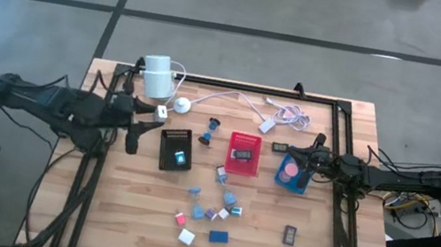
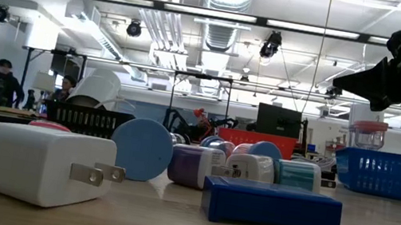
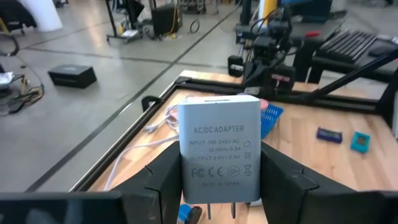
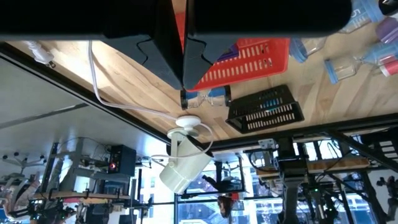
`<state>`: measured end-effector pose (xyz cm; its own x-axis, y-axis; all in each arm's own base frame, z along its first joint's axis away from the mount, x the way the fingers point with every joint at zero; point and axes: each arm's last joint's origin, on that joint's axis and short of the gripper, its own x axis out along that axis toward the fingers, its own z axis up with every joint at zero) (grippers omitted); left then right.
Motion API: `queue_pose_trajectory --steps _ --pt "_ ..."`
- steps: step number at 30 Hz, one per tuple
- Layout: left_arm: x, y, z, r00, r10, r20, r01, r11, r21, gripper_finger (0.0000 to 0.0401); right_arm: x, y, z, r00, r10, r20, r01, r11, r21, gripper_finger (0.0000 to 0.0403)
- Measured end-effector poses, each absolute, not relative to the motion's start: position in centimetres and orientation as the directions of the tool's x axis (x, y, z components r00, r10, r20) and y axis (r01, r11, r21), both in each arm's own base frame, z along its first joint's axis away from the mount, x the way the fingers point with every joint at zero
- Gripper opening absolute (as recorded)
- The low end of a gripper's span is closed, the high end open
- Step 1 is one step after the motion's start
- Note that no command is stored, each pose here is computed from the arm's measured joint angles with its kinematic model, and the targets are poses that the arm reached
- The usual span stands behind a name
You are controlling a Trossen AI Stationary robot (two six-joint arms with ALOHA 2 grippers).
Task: Pick & Place Office items
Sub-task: Put the top white charger adapter into the black bin
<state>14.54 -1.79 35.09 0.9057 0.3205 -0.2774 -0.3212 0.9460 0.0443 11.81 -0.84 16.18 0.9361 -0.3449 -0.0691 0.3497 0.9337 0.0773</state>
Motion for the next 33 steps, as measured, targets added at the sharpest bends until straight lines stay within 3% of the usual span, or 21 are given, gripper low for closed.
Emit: queue_pose_trajectory --steps 15,33 --pt "19.0 -0.9 36.3 0.789 0.304 -0.534 -0.306 0.948 0.088 0.0164 11.8 -0.8 16.2 0.936 -0.345 -0.069 0.35 0.934 0.077 0.0008" --pt "24.0 1.5 31.4 0.543 0.29 -0.788 -0.303 0.943 0.138 0.0164 11.8 -0.8 16.2 0.936 -0.345 -0.069 0.35 0.934 0.077 0.0008"
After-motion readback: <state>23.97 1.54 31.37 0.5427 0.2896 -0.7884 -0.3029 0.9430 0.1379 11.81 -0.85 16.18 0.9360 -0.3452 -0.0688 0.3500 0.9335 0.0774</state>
